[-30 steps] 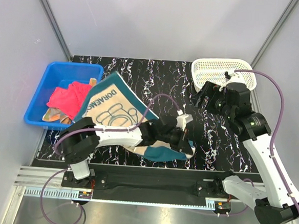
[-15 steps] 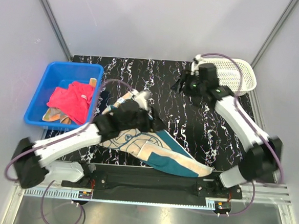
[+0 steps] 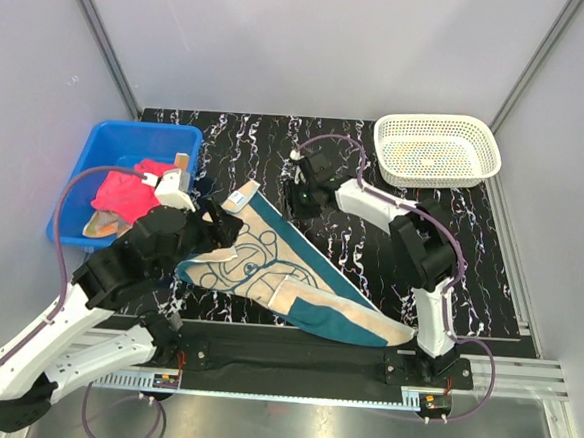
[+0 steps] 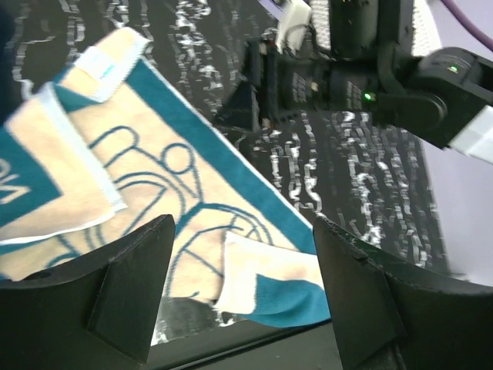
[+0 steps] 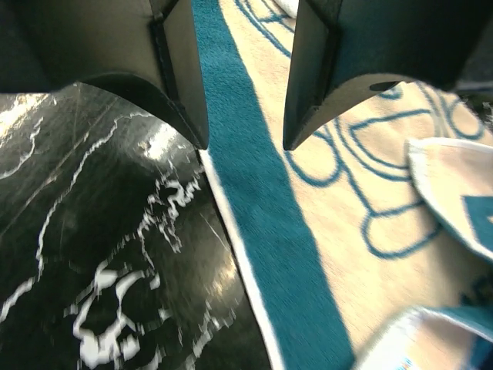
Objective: Fold and stack the towels
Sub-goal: Move the towel to the center of the board, then flatten out the crumpled towel
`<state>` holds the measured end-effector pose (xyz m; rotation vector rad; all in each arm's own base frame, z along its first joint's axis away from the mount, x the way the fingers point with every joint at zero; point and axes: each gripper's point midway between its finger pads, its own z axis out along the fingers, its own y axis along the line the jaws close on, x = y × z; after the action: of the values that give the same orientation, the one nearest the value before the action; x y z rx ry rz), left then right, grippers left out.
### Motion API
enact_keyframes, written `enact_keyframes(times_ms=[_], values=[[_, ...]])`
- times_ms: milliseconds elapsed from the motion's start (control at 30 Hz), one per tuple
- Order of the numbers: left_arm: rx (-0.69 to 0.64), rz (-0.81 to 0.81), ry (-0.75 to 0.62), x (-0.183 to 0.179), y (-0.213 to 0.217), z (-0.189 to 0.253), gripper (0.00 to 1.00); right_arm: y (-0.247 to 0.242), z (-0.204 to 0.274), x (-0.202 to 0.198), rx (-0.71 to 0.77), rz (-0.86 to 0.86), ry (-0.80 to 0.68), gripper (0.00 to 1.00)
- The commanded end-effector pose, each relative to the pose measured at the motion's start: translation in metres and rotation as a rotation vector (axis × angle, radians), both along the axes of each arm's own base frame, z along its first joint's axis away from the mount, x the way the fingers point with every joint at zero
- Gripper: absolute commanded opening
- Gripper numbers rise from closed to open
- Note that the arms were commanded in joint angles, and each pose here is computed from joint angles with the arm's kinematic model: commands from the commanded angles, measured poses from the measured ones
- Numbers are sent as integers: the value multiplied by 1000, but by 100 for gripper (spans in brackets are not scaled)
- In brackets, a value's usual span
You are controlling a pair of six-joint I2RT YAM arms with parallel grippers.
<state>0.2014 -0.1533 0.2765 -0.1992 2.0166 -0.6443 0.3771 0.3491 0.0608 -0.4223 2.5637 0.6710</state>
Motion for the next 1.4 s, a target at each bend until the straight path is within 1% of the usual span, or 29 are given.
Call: enact_keyframes(times_ms=[0,67,133,167,200,233,267,300,333,367,400,467,600,633,667,733,767,800,833,867,900,933,967,1033,1133,1233,1333,1367], values=[[78,63,-32,5,20,8,78,-10,-9,-5,-52,2,-39,50],[82,59,-35,5,19,8,78,-17,-27,-26,-68,-4,6,50],[80,62,-32,6,19,10,79,-17,-35,-39,-77,-6,6,49],[81,55,-30,6,17,11,79,-24,-40,-49,-99,-13,8,48],[80,50,-27,6,15,13,79,-22,-43,-57,-113,-10,-3,44],[79,43,-22,6,14,12,79,-26,-45,-60,-136,-29,-10,40],[79,43,-22,6,13,13,79,-39,-48,-58,-200,-74,-45,35],[84,43,-19,7,13,11,79,-50,-51,-63,-257,-93,-39,29],[84,41,-19,7,12,11,79,-59,-51,-65,-296,-131,-39,13],[98,33,-13,8,11,7,79,-81,-50,-67,-391,-185,-45,7],[108,26,-12,8,10,6,79,-94,-47,-68,-434,-225,-49,0],[147,7,11,9,7,-4,78,-117,-35,-76,-480,-305,-68,0],[269,-51,108,17,-7,-43,76,-156,-18,-112,-526,-386,-22,0],[283,-79,137,17,-14,-51,75,-163,-12,-121,-510,-411,-15,0],[324,-106,176,21,-22,-66,74,-167,-9,-126,-508,-423,-10,0],[328,-170,202,23,-38,-76,72,-182,-6,-139,-521,-452,7,0],[372,-203,225,26,-46,-89,72,-184,6,-140,-489,-467,-18,0],[392,-209,237,29,-48,-94,71,-186,9,-141,-475,-474,-22,0],[431,-186,247,34,-45,-99,70,-185,13,-141,-458,-459,-31,2],[483,-177,269,39,-44,-108,69,-179,24,-139,-403,-441,-47,8],[527,-161,288,39,-38,-116,68,-171,31,-132,-359,-433,-71,17],[579,-114,288,45,-28,-120,63,-165,43,-125,-325,-417,-95,21],[632,-98,313,46,-21,-130,61,-159,48,-121,-295,-401,-94,23],[678,-98,336,47,-16,-143,59,-151,64,-104,-260,-389,-132,26],[719,-134,392,44,-18,-168,59,-138,67,-85,-230,-361,-135,28],[780,-113,464,49,-13,-197,58,-126,69,-77,-194,-322,-135,29],[821,-109,508,55,-10,-216,57,-123,66,-74,-168,-304,-142,29],[839,-103,523,56,-8,-221,57,-119,68,-69,-137,-305,-158,29]])
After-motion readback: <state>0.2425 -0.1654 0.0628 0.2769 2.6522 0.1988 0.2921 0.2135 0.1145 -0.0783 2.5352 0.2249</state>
